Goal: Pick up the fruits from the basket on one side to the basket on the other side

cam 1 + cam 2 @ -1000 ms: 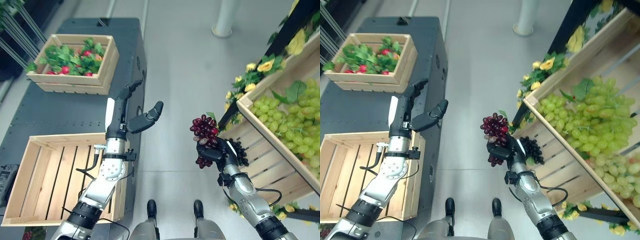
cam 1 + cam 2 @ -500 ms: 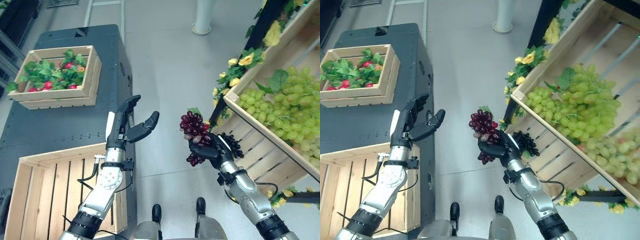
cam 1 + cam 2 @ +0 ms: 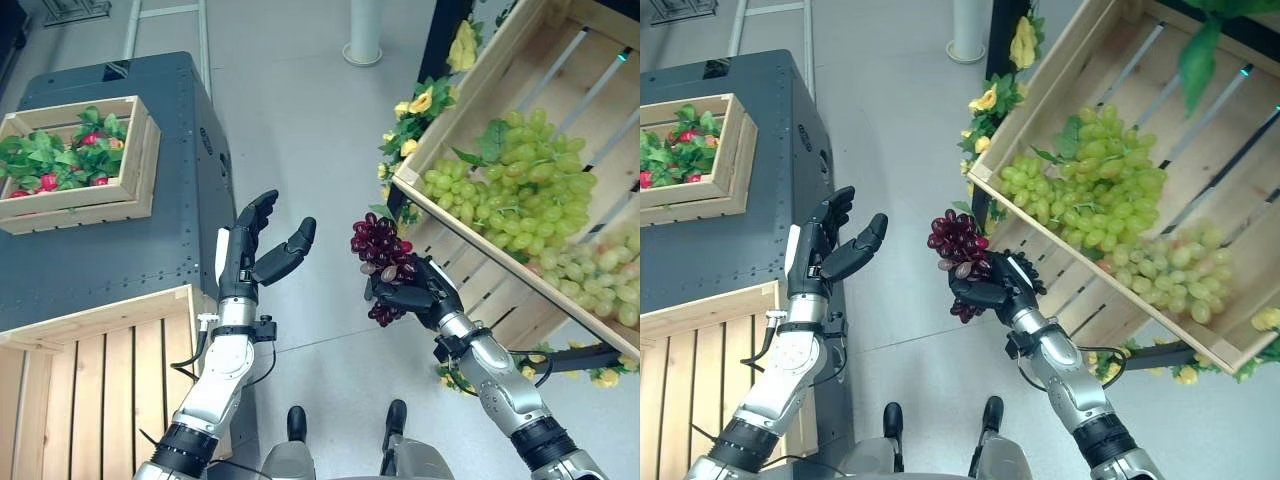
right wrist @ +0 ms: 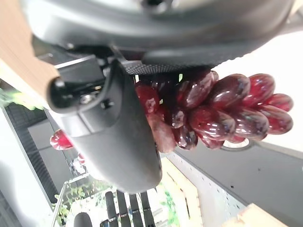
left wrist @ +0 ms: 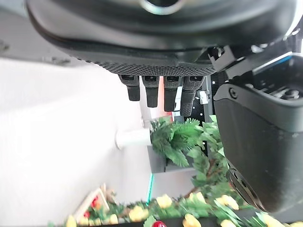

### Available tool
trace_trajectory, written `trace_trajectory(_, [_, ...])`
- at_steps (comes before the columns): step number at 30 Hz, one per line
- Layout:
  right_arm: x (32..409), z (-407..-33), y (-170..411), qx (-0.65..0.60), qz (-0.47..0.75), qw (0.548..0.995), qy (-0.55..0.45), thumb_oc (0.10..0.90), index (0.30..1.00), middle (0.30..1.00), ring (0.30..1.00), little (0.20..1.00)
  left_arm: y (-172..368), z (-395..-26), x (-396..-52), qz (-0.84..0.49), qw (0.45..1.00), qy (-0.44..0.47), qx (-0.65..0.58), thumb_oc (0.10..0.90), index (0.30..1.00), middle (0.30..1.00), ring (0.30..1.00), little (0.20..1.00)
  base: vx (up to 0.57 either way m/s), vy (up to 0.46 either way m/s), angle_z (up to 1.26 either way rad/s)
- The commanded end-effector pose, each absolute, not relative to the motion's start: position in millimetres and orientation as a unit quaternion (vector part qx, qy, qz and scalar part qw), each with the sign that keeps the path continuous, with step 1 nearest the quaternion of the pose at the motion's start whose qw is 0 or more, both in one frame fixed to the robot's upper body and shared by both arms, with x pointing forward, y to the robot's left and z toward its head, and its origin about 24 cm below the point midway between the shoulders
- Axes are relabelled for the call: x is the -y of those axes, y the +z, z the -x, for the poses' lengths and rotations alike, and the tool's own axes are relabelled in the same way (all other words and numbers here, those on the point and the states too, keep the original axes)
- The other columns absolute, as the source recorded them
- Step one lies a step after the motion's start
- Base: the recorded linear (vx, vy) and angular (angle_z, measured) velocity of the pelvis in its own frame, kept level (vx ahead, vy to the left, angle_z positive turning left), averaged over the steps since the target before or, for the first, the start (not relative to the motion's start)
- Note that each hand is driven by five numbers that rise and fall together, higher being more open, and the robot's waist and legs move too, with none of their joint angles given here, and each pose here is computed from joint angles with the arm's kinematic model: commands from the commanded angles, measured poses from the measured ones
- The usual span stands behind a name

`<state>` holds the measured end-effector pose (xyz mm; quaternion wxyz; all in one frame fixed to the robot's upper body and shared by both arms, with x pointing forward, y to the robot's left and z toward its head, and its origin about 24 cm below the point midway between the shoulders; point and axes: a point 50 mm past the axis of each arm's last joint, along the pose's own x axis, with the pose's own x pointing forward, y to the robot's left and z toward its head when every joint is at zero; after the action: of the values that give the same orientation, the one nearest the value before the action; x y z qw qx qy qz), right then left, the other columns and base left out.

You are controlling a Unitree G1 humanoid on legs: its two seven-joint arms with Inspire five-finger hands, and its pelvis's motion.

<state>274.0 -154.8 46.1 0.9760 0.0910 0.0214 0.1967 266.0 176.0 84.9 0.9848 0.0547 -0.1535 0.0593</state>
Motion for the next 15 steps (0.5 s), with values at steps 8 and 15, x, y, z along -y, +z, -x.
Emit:
trace_trajectory(8, [135.0, -307.8, 137.8, 0.195, -0.102, 0.951, 0.218, 0.400, 0.300, 0.300, 0.300, 0.300, 163.8, -287.0, -151.4, 0.017, 0.930, 0.046, 0.365, 0.800, 0.900, 0.900, 0.900, 0.900, -0.10, -0.002, 0.02])
trace_trajectory(15, [145.1, -321.6, 157.4, 0.238, -0.120, 0.950, 0.165, 0.400, 0.300, 0.300, 0.300, 0.300, 177.6, -291.9, -142.5, 0.030, 0.915, 0.046, 0.400, 0.800, 0.900, 0.900, 0.900, 0.900, -0.08, -0.010, 0.02])
